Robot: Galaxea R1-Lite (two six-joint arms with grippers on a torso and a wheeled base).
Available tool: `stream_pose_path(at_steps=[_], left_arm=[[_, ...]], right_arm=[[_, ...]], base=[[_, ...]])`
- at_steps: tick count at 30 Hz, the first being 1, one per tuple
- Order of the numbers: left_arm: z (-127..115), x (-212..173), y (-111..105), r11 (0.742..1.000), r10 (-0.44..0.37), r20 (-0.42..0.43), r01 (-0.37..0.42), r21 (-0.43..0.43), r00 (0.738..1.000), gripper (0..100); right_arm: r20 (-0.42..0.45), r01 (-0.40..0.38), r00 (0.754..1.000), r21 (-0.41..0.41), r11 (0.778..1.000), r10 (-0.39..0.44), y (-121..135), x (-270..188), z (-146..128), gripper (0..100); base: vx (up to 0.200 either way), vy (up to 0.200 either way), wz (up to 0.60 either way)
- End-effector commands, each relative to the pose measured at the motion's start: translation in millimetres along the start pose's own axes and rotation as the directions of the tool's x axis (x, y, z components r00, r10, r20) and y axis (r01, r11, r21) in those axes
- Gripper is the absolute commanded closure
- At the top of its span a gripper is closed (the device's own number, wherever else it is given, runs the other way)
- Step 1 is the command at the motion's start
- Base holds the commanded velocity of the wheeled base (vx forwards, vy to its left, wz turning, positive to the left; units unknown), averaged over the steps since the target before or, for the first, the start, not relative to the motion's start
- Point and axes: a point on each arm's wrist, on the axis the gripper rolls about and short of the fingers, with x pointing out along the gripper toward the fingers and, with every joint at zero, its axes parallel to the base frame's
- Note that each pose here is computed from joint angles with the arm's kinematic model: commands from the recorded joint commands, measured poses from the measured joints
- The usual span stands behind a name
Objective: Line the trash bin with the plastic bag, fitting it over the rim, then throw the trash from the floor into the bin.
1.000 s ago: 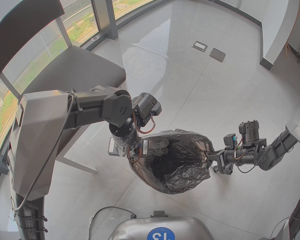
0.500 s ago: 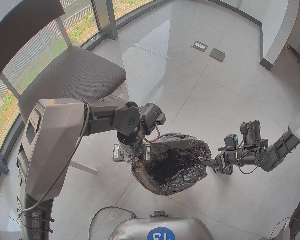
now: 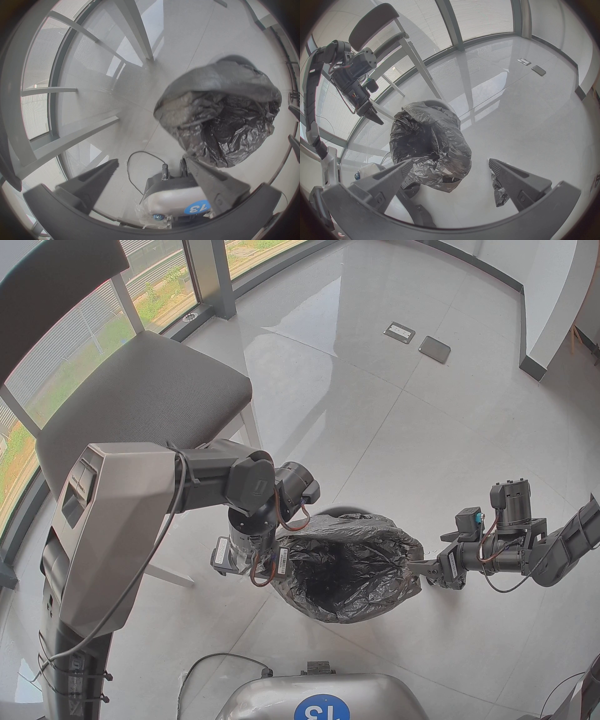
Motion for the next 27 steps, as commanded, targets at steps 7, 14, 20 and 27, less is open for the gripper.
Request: stream_pose_path(at_steps=[7,14,20,27], left_arm=[[-26,-29,-13,0.997,0.018,-0.065,-0.013,0.073,0.998,0],[-80,-68,-28,0.964,0.131,-0.236,-0.068,0.257,0.963,0],[-113,-118,-27,0.954,0.067,-0.274,0.018,0.298,0.959,0],[-127,-195,12,0.938,-0.23,-0.121,0.253,0.237,0.966,0]], right_arm=[[-0.026,-0.022,0.999,-0.007,1.0,0.021,13,-17,-11,0],[-0.044,-0.03,0.999,-0.023,0.999,0.029,18,-27,-19,0],[-0.053,-0.036,0.998,-0.032,0.999,0.035,21,-30,-22,0],[-0.069,-0.05,0.996,-0.038,0.998,0.048,26,-32,-27,0]], base=[[0.0,0.0,0.0],[0.0,0.0,0.0],[0.0,0.0,0.0],[0.0,0.0,0.0]])
